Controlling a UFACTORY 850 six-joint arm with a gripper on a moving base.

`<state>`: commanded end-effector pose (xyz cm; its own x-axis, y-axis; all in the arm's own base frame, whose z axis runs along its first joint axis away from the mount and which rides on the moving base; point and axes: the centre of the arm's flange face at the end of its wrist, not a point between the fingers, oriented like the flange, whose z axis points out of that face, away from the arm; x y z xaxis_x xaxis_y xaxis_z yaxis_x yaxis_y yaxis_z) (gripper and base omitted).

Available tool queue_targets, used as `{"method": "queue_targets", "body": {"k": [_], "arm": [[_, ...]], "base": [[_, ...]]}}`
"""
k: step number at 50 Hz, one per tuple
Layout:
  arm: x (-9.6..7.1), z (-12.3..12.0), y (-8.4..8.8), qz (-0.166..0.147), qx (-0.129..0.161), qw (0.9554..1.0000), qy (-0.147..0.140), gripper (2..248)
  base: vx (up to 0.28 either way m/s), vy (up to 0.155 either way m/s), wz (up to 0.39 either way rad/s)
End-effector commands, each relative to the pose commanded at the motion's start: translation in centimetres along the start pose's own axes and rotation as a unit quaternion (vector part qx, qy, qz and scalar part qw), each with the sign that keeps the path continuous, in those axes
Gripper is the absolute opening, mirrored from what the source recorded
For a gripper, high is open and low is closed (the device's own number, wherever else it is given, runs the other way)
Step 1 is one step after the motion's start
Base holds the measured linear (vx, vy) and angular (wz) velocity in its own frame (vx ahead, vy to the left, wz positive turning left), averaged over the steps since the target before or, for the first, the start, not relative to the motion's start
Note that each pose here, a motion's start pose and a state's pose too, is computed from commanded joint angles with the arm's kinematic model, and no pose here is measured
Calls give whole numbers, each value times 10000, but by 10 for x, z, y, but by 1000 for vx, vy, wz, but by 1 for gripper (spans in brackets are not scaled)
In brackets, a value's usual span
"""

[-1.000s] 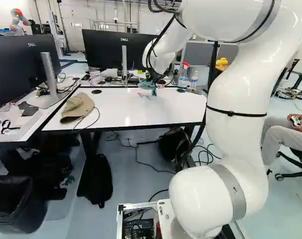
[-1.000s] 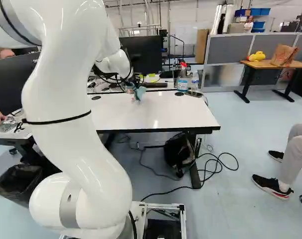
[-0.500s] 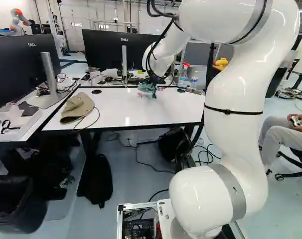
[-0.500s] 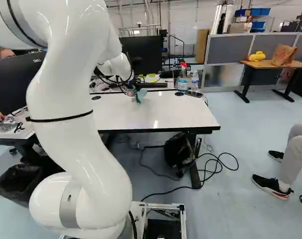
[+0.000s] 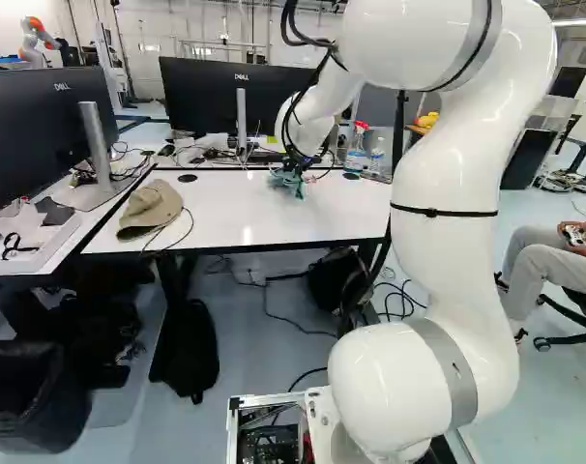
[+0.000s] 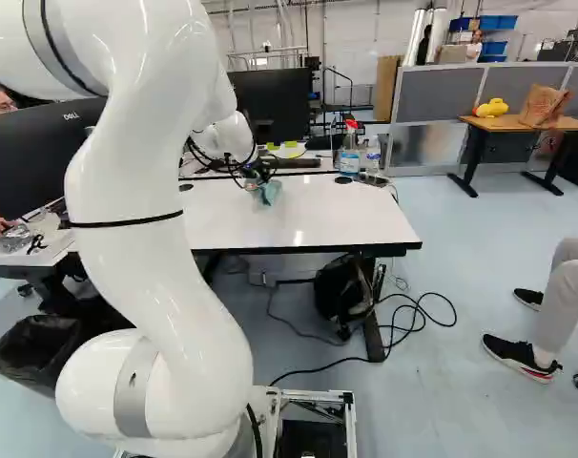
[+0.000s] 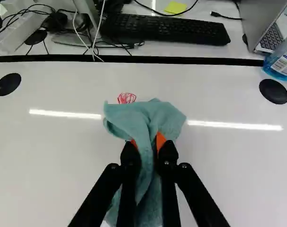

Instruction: Clean the table with the green towel

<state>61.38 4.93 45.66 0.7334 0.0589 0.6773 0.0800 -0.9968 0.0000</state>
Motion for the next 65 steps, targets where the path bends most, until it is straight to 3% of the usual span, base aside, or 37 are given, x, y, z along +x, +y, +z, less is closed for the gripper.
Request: {"method": "queue_targets", "body": {"k": [32, 47, 65], "arm": [[-20, 37, 0, 0, 0, 9995, -309, 55], [-21, 37, 0, 0, 0, 9994, -332, 55], [-25, 37, 0, 0, 0, 9984, -574, 55]], "base": [[0, 0, 0], [0, 0, 0], [0, 0, 0]]}}
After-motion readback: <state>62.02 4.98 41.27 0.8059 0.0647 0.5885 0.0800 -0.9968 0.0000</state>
